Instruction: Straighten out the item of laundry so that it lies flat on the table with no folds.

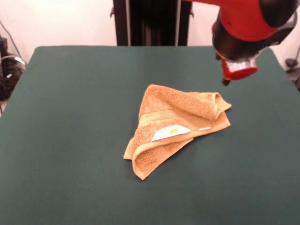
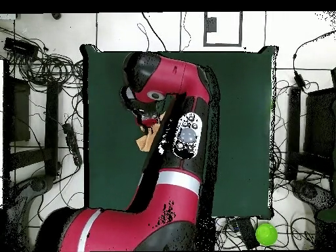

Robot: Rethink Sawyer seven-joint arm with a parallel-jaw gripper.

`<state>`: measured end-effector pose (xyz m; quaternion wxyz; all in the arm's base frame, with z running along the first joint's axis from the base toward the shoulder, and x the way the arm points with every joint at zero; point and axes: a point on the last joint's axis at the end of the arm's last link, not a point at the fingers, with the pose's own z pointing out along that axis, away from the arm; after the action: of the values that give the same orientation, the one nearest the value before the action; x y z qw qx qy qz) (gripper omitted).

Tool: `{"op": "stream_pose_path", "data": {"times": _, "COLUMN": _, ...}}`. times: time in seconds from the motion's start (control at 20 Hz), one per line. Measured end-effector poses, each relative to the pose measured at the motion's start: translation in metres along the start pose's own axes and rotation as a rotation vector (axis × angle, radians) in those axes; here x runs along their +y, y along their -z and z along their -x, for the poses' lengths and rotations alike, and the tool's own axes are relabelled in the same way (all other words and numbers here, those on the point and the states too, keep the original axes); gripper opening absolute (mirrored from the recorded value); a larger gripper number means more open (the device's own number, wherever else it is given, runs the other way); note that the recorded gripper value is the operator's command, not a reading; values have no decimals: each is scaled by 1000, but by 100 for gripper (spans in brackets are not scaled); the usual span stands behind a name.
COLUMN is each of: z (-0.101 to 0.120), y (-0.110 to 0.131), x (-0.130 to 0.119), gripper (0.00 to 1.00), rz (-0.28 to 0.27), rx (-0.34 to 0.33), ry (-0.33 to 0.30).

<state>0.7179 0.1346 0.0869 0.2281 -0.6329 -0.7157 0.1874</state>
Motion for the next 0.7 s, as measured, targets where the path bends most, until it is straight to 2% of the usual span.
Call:
{"op": "stream_pose_path", "data": {"times": 0.2, "z": 5, "y": 0, "x": -18, "gripper": 100, "rz": -25, "rx": -1, "ry": -153}}
{"op": "stream_pose_path", "data": {"times": 0.5, "z": 30, "y": -5, "x": -47, "gripper": 100, "rz": -50, "rx": -29, "ry": -232}}
{"op": "stream_pose_path", "data": {"times": 0.65, "z": 42, "y": -8, "x": -57, "gripper": 100, "rz": -41, "rx": -53, "ry": -256}}
{"op": "stream_pose_path", "data": {"times": 0.7, "z": 52, "y": -10, "x": -63, "gripper": 100, "rz": -32, "rx": -80, "ry": -271}}
